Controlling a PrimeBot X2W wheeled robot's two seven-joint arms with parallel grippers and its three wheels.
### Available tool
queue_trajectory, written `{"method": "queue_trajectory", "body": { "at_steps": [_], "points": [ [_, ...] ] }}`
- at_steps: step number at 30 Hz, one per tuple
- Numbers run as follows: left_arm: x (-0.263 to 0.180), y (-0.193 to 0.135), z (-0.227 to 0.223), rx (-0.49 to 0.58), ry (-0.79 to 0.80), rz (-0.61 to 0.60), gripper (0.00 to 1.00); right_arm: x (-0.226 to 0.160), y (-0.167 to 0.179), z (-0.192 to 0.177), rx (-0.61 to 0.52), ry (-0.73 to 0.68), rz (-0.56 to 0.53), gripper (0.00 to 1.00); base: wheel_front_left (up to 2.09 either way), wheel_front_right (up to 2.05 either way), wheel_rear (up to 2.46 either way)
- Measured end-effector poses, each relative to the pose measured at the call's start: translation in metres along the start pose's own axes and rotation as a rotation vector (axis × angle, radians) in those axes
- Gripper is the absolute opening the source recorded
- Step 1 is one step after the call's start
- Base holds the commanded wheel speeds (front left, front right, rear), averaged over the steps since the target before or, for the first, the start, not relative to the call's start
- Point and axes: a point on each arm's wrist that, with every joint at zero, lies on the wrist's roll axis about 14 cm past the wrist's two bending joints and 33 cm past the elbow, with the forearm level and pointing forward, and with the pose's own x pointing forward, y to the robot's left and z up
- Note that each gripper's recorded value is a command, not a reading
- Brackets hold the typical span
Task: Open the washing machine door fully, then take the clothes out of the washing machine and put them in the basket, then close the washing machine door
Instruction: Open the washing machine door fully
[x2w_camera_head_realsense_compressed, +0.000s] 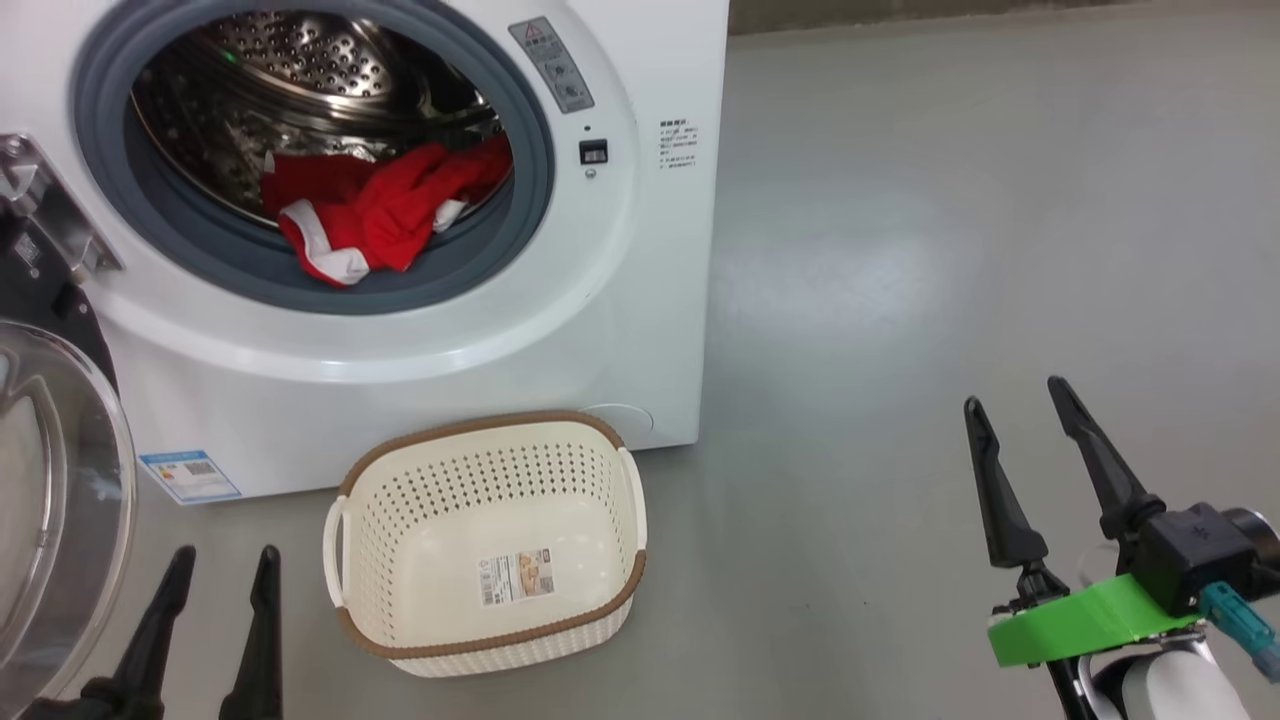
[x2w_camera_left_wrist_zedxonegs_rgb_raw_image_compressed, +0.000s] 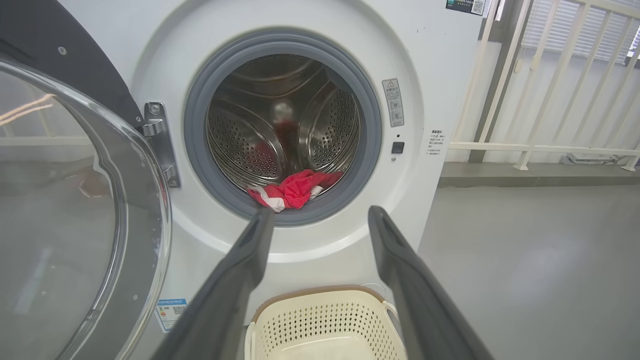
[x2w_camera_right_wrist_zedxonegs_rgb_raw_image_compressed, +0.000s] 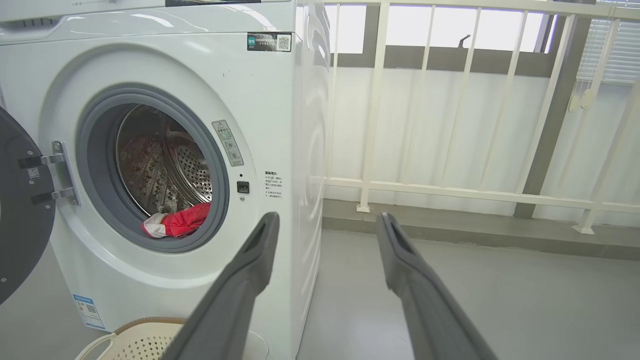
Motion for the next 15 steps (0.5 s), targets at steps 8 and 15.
{"method": "queue_trajectory", "body": {
  "at_steps": [8,15],
  "points": [
    [-0.019,0.004,-0.002,0.007,0.017,0.019,1.00,-0.018,-0.005,0.004,-0.019,-0.001,-0.017,1.00,0.00,0.00,0.00],
    [-0.026,0.009,0.000,0.032,0.015,0.034,1.00,-0.024,-0.010,0.009,-0.031,-0.012,-0.032,1.00,0.00,0.00,0.00]
  ]
}}
